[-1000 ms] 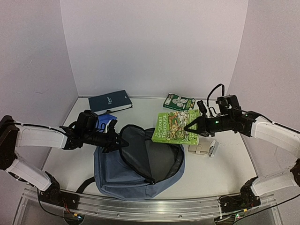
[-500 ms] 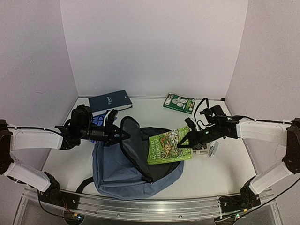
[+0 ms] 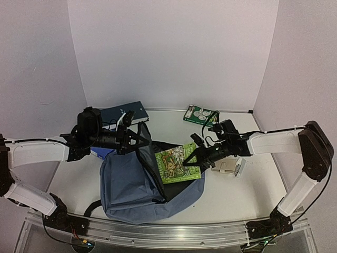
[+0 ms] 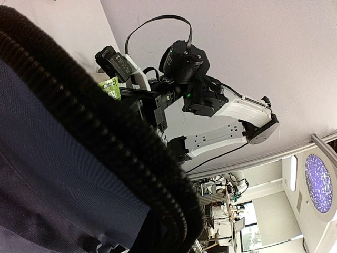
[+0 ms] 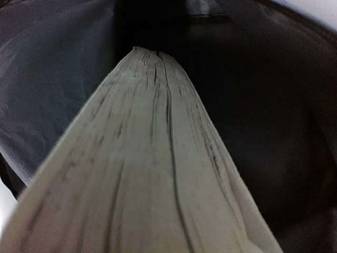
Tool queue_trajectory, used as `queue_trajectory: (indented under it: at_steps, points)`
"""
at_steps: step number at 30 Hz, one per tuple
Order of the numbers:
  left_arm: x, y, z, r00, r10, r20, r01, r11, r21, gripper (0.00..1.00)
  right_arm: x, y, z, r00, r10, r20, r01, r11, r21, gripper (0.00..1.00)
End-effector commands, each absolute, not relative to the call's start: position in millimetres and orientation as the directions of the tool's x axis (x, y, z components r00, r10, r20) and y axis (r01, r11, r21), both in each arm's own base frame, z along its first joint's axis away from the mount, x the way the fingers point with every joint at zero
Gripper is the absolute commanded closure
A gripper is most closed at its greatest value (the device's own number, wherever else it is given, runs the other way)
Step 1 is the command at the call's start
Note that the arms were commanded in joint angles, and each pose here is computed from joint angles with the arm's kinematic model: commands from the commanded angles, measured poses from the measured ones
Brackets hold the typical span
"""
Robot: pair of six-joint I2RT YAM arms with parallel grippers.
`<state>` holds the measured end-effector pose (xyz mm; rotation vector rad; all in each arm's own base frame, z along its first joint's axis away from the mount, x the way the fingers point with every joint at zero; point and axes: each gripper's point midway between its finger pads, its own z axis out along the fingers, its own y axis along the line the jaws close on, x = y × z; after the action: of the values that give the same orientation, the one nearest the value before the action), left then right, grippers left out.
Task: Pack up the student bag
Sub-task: Place the book in the student bag.
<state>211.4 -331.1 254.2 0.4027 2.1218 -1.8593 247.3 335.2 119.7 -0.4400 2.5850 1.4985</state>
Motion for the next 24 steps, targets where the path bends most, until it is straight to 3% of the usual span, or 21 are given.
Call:
queue_trajectory:
  at_steps: [1,14,19,24]
  points:
    - [208,-338,299,-0.856,0.042,-0.515,0.516,0.020,-0.857,1.00,263,372,184,-0.893,-0.182,-0.411,-0.446,0.252,0.859,1.00]
    - [221,-357,307,-0.837,0.094,-0.540,0.539,-0.031,-0.842,1.00,257,450,167,-0.876,-0.276,-0.394,-0.444,0.145,0.884,1.00]
    - [228,-364,304,-0.836,0.100,-0.540,0.539,-0.040,-0.841,1.00,260,476,138,-0.881,-0.298,-0.367,-0.426,0.164,0.890,1.00]
    - [230,-362,303,-0.840,0.079,-0.537,0.536,-0.029,-0.844,1.00,273,483,114,-0.895,-0.260,-0.363,-0.423,0.231,0.876,0.82]
